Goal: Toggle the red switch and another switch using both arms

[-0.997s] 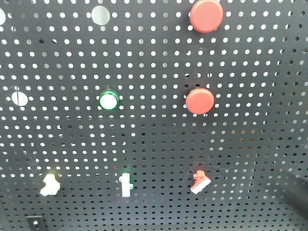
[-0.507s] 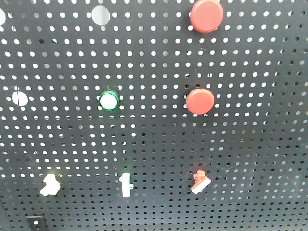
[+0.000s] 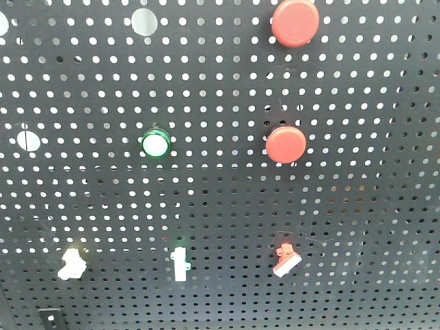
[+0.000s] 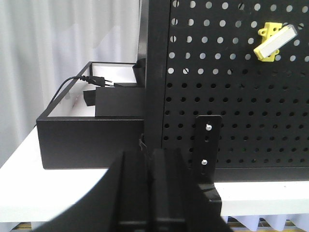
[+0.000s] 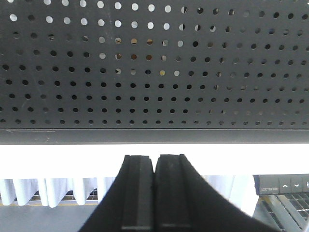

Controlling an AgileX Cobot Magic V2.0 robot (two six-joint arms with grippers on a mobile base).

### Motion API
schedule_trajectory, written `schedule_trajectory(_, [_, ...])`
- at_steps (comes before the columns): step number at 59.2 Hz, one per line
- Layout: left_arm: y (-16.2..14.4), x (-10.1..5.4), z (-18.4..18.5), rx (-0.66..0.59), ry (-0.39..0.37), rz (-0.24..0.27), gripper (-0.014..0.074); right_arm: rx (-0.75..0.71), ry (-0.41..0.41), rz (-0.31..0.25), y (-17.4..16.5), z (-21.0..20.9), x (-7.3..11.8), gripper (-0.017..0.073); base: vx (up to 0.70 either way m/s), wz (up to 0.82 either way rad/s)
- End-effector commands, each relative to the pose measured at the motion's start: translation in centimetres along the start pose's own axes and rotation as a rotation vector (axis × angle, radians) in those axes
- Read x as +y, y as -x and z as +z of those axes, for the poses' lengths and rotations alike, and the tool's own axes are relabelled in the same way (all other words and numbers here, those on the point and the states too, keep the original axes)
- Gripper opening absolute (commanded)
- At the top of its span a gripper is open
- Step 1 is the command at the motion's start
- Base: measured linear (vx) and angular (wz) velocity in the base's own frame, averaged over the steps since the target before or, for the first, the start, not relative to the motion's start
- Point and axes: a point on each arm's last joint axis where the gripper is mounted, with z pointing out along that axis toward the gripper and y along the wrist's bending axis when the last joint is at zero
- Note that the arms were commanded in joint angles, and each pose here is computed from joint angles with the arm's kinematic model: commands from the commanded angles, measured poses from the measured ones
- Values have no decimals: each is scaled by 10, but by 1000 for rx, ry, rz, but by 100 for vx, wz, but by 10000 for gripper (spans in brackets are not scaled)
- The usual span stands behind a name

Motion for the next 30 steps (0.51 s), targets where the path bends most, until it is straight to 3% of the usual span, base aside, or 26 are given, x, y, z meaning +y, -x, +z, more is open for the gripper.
schedule_trajectory(1, [2,0,0,-75,-9,-15,2,-93,-18,-2,7,-1,-1,-6,0,0])
schedule_trajectory(30, [2,0,0,-75,-9,-15,2,-91,-18,-2,7,-1,-1,-6,0,0])
